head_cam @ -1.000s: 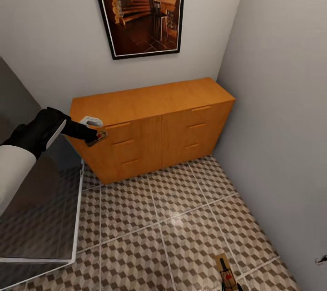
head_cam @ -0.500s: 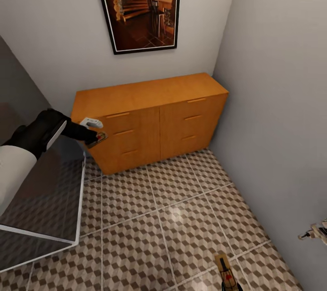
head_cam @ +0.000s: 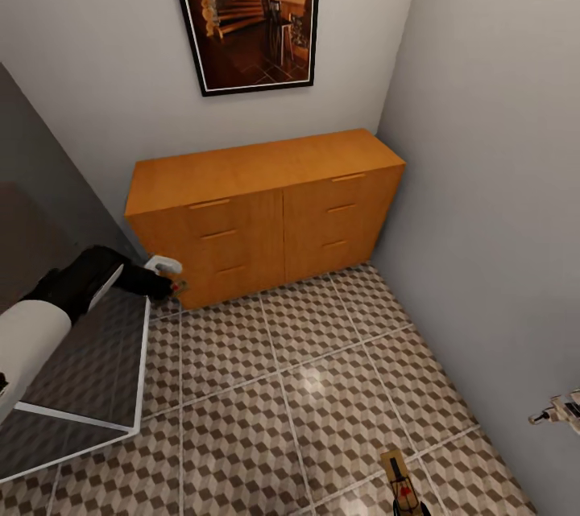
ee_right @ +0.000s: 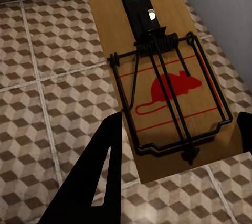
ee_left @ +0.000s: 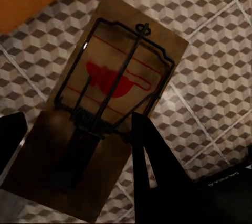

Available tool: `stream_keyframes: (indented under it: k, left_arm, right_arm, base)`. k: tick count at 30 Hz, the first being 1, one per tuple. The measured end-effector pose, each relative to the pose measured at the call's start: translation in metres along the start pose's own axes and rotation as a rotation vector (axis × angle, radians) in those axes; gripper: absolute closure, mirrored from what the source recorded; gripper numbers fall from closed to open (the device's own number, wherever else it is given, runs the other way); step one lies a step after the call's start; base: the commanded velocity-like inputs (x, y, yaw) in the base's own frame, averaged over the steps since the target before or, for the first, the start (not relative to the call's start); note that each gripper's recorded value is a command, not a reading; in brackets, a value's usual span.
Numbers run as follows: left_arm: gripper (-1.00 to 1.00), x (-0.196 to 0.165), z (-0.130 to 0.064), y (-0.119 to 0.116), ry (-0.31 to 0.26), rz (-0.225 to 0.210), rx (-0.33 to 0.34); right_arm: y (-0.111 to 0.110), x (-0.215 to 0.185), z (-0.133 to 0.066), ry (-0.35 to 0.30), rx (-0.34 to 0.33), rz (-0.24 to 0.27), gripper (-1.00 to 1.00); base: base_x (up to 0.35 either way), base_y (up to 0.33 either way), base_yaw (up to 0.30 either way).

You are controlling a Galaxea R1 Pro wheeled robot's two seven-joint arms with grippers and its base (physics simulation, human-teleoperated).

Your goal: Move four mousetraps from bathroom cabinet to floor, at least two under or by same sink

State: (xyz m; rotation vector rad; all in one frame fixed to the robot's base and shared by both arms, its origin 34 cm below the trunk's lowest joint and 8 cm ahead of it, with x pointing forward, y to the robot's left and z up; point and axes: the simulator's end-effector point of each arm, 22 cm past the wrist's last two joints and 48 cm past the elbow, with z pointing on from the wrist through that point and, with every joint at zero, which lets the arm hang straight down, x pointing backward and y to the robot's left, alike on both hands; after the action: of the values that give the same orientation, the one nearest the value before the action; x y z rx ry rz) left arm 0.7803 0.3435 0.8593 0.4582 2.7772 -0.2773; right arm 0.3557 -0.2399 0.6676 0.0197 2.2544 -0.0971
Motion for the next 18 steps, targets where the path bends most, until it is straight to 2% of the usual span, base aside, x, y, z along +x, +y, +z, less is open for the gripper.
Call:
stream_keyframes:
  k: [3, 5, 7, 8, 11, 13, 18]
  left_arm:
    - [1.00, 0.042, 0.026, -0.002, 0.033, 0.004, 0.016]
    - [1.00, 0.079, 0.058, -0.018, 0.030, 0.030, 0.056]
    - [1.00, 0.106, 0.074, -0.023, 0.044, 0.028, 0.072]
    - [1.00, 0.132, 0.086, -0.026, 0.059, 0.023, 0.083]
    - [1.00, 0.170, 0.103, -0.037, 0.060, 0.024, 0.100]
    - [1.00, 0.191, 0.113, -0.043, 0.054, 0.041, 0.086]
    - [1.00, 0.291, 0.142, -0.078, 0.142, 0.043, 0.042]
  right_arm:
    - [0.000, 0.000, 0.000, 0.000, 0.000, 0.000, 1.00]
    - [0.000, 0.000, 0.000, 0.000, 0.000, 0.000, 1.00]
    - [0.000, 0.000, 0.000, 0.000, 0.000, 0.000, 1.00]
    - [0.000, 0.000, 0.000, 0.000, 0.001, 0.000, 1.00]
    - [-0.001, 0.000, 0.000, 0.000, 0.001, -0.001, 1.00]
    - [-0.001, 0.000, 0.000, 0.000, 0.001, -0.001, 1.00]
    - [-0.001, 0.000, 0.000, 0.000, 0.002, -0.001, 1.00]
  base:
    - [0.000, 0.000, 0.000]
    - [0.000, 0.000, 0.000]
    - [0.000, 0.000, 0.000]
    - [0.000, 0.000, 0.000]
    - [0.000, 0.000, 0.000]
    - [0.000, 0.000, 0.000]
    - [0.000, 0.000, 0.000]
